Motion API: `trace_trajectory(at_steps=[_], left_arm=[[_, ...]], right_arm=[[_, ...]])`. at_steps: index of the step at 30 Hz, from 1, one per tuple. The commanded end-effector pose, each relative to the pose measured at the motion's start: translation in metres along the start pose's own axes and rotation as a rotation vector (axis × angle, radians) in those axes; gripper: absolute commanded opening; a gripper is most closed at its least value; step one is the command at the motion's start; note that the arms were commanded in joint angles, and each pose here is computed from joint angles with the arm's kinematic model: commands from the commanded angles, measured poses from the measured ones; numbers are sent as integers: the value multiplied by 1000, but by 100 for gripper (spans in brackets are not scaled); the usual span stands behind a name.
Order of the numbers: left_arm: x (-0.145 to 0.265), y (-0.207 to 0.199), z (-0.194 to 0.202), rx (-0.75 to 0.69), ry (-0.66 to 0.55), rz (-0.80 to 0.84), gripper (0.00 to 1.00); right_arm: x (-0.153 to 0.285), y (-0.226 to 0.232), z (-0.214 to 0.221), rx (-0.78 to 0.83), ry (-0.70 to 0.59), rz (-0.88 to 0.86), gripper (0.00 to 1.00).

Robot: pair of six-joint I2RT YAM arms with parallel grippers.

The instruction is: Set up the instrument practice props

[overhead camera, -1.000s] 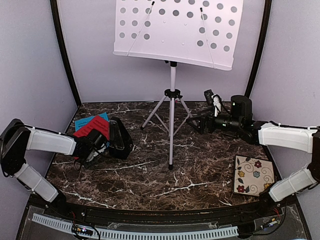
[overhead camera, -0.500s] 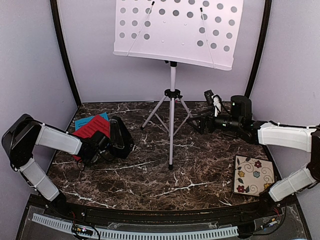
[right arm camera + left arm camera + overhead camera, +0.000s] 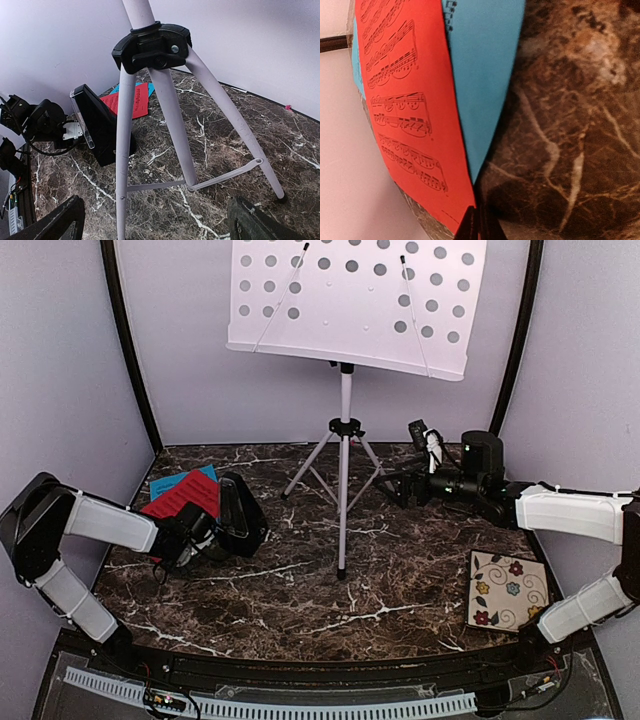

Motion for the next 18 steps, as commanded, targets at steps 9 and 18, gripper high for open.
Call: trace_trajectory(at_steps=[9, 18], left_arm=[[12, -14, -4, 61, -78, 129, 0], [40, 1, -23, 177, -225, 176, 0]], right_arm=[[5, 1, -22, 22, -63, -3, 100], [6, 2, -24, 24, -67, -5, 100]])
Point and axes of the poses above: each gripper's point midway between its finger pads, its own x axis back along the fingers, its own y axis along the line the jaws close on, z = x × y, the point moved 2 cm from there along x, back along the fingers, and after that the axes turned 6 degrees about x, right-handed, at the moved point
